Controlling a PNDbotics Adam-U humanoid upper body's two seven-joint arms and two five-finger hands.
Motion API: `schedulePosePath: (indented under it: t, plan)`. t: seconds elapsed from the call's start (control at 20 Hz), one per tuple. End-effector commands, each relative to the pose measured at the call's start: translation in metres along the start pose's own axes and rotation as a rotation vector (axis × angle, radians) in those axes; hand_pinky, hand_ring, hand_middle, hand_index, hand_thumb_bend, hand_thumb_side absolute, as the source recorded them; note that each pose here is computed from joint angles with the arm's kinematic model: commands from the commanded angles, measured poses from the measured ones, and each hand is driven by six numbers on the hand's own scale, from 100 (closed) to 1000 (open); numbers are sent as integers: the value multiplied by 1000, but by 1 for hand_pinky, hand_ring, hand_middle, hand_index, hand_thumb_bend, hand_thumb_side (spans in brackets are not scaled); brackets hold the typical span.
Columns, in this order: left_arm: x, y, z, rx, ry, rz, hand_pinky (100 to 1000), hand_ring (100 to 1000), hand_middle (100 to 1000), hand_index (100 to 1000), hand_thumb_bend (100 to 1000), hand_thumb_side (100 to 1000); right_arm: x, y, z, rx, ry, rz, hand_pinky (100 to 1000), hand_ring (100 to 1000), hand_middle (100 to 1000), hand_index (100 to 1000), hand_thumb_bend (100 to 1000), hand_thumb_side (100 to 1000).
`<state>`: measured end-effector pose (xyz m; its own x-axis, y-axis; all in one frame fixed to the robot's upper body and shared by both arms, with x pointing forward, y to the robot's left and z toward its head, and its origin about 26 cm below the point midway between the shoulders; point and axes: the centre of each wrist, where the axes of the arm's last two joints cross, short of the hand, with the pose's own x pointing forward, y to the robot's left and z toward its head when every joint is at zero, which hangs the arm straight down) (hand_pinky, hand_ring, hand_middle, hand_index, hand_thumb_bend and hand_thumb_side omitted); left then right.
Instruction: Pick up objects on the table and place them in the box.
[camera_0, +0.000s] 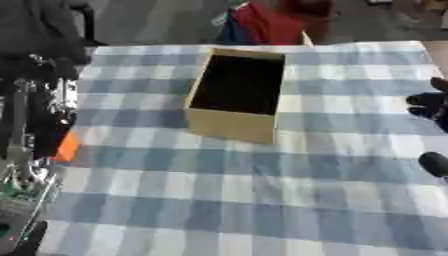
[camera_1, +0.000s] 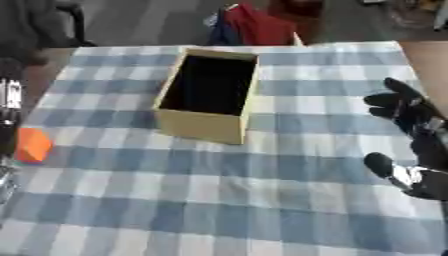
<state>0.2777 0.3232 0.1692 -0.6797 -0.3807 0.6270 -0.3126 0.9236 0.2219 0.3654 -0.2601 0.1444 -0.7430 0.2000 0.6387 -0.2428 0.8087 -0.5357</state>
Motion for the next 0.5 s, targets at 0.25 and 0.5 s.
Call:
schedulePosePath:
  t: [0.25, 0.5]
  plan:
    - [4, 37, 3, -127, -40, -242, 907, 709, 668, 818, 100, 430, 6, -8, -1, -4, -12, 37, 866, 872, 778, 1000, 655, 533]
    - [6, 73, 16, -358, 19, -531, 872, 724, 698, 837, 100, 260, 5, -9, 3, -2, 4, 43, 865, 872, 779, 1000, 655, 536]
